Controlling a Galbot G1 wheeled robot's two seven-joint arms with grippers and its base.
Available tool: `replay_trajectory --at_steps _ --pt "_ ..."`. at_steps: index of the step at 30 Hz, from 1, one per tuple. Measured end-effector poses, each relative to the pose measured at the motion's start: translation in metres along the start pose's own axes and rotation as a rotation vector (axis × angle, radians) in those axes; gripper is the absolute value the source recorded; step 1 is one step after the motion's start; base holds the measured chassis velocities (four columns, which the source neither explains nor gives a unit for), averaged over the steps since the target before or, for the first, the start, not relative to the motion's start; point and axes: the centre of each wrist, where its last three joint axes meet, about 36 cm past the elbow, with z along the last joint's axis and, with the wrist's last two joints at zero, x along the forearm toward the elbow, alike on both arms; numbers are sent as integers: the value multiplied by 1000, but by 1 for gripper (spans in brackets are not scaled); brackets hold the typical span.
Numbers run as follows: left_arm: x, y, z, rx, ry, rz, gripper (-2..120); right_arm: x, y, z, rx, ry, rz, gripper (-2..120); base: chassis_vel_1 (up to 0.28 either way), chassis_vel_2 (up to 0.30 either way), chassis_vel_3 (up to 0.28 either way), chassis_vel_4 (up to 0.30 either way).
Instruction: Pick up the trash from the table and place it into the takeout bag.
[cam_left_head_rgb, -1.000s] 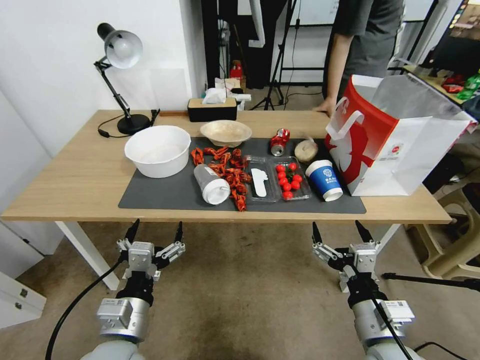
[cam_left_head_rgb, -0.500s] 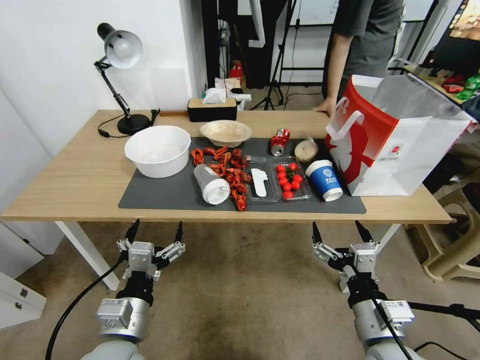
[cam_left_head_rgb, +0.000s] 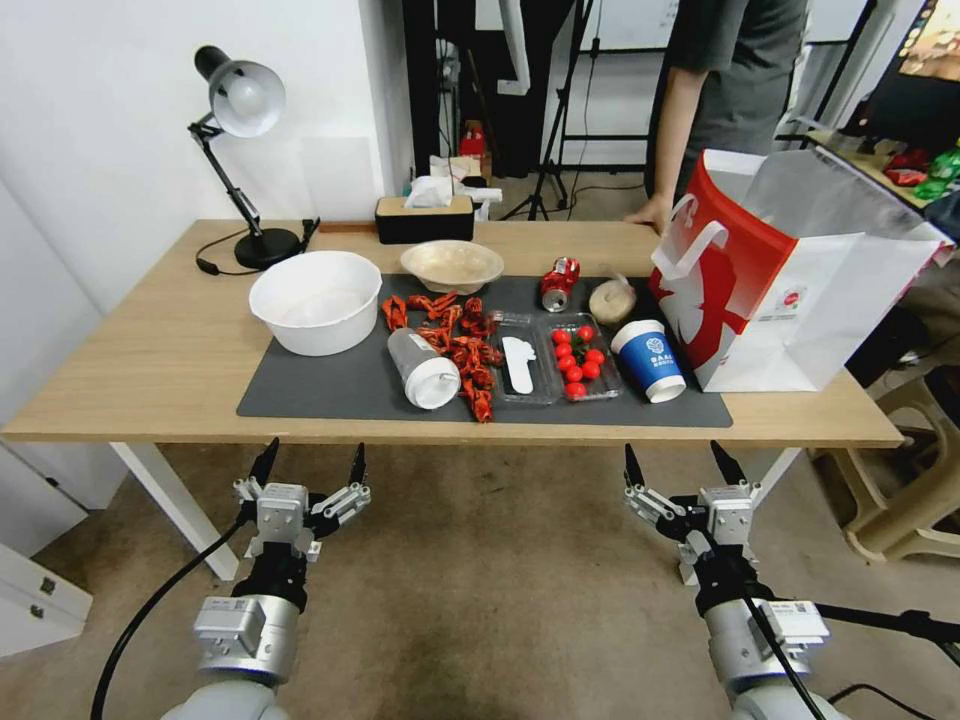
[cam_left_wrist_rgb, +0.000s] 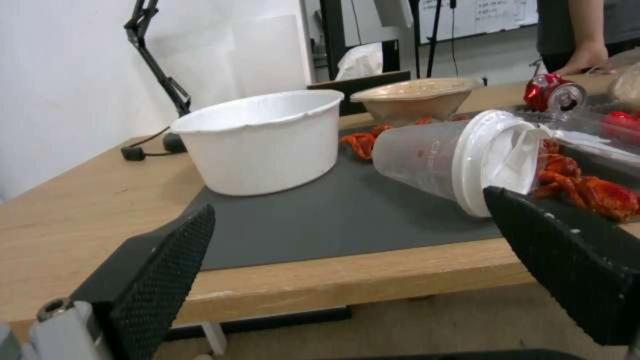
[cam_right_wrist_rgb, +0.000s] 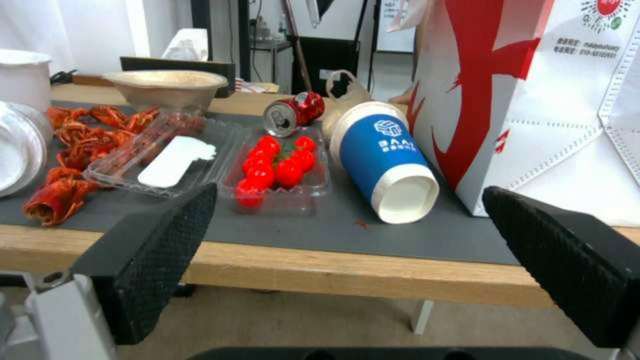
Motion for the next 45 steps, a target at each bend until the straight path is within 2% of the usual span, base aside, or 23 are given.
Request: replay_trajectory --at_steps 45 --pt "0 0 0 0 0 0 100 0 0 0 0 0 0 100 0 0 0 0"
